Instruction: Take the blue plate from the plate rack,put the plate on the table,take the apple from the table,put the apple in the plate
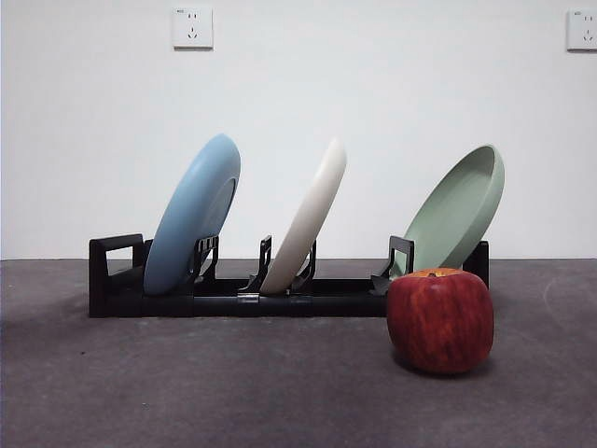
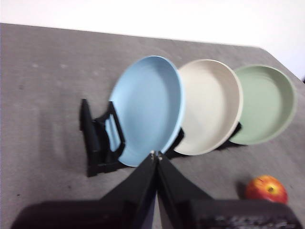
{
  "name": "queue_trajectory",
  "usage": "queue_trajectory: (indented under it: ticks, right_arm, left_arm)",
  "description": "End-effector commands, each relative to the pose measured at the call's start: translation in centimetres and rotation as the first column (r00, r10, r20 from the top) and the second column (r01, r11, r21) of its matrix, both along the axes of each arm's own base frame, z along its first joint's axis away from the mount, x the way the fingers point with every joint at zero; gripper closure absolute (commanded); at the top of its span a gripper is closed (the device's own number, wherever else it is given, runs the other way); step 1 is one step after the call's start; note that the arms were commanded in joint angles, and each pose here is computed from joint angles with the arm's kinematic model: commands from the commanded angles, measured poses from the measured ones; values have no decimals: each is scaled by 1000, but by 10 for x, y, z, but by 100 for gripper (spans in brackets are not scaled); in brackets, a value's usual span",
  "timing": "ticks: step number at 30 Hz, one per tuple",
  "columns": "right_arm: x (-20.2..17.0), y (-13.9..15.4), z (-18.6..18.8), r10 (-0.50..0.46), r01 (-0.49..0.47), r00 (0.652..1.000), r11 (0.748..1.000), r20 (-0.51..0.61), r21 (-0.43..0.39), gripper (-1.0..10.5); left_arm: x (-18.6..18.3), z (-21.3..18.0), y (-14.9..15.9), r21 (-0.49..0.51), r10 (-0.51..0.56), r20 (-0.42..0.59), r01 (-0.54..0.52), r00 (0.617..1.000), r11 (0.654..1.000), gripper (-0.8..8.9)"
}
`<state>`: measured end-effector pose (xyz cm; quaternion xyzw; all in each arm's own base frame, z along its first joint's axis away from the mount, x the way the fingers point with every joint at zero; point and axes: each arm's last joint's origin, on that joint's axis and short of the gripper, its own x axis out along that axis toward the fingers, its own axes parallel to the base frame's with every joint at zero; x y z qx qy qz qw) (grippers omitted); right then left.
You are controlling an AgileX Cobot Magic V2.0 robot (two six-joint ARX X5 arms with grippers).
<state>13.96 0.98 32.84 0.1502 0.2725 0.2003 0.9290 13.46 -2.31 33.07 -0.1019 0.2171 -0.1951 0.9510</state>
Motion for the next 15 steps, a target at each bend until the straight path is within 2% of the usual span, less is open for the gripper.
queue_trajectory:
  ticks: [1,3,5,6,9,10,15]
  right_arm:
    - [11,1,7,89,-91,995,995,-32,-42,944]
    - [18,1,9,129,-131,990,991,-57,-36,934]
    - [24,1,9,134,-137,988,990,-78,-28,860]
    - [26,1,9,135,-137,987,990,-87,-26,793]
    - [31,1,6,139,-142,985,990,-106,-19,583]
    - [32,1,5,140,-143,984,990,-113,-17,527]
    - [33,1,5,140,-142,984,990,-114,-16,533]
  left_arm:
    - [9,14,-2,39,-62,-33,63,998,997,816]
    - [16,21,-3,36,-91,-64,93,994,995,813]
    - [22,24,-5,36,-119,-84,122,989,992,798]
    - [25,25,-5,30,-129,-92,132,987,991,742]
    - [36,24,-7,17,-143,-103,146,984,989,423]
    - [41,22,-9,12,-148,-110,150,983,989,383]
    - [80,15,-27,-36,-206,-112,204,972,978,383]
